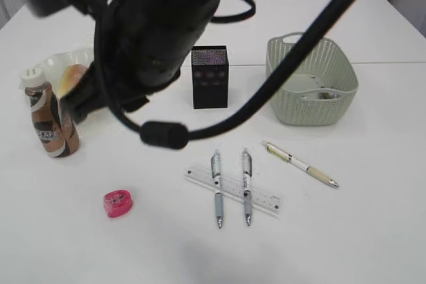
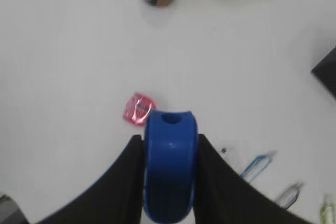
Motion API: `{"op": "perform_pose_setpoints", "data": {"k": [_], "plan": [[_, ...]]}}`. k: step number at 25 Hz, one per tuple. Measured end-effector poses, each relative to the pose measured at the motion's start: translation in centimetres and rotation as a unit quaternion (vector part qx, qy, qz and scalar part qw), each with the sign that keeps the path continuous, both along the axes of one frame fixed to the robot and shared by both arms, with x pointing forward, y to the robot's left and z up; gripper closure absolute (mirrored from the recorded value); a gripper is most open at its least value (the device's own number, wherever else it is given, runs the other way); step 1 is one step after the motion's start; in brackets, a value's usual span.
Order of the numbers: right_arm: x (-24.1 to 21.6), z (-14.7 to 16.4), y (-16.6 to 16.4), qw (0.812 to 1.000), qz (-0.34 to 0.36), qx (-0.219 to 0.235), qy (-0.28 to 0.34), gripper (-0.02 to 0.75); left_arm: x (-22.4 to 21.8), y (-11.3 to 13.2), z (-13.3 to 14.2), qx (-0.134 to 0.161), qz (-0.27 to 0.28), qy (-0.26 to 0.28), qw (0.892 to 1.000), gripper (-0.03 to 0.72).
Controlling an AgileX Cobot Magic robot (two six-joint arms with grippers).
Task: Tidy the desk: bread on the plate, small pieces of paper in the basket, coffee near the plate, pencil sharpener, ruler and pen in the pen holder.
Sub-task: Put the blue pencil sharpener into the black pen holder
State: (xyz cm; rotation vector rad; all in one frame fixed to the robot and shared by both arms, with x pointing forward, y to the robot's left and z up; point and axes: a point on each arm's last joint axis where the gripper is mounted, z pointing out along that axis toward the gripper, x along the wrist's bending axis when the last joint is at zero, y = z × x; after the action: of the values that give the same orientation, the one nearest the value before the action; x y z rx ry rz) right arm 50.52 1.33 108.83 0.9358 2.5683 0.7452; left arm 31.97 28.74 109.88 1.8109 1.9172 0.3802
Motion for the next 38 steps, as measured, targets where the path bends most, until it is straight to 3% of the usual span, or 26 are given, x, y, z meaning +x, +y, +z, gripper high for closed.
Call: {"op": "perform_pose_setpoints", "data": {"k": [6, 15, 19, 28, 38], "plan": [[3.7, 3.9, -4.3, 0.992, -0.056, 0.076, -0.082, 0.552, 0.0, 0.0, 0.0, 0.000, 0.000, 0.000, 1.000, 0.326], [10.6, 5.3, -11.0, 0.958, -0.159, 0.157, -0.180, 0.552, 0.0, 0.0, 0.0, 0.000, 0.000, 0.000, 1.000, 0.326], [13.2, 3.5, -11.2, 0.946, -0.169, 0.184, -0.208, 0.552, 0.0, 0.0, 0.0, 0.000, 0.000, 0.000, 1.000, 0.326], [17.7, -4.3, -9.0, 0.940, -0.140, 0.203, -0.235, 0.552, 0.0, -0.1, 0.0, -0.007, -0.001, 0.001, 1.000, 0.326], [20.5, -8.1, -10.1, 0.918, -0.138, 0.242, -0.281, 0.552, 0.0, -0.1, 0.0, -0.006, -0.001, 0.001, 1.000, 0.326]]}}
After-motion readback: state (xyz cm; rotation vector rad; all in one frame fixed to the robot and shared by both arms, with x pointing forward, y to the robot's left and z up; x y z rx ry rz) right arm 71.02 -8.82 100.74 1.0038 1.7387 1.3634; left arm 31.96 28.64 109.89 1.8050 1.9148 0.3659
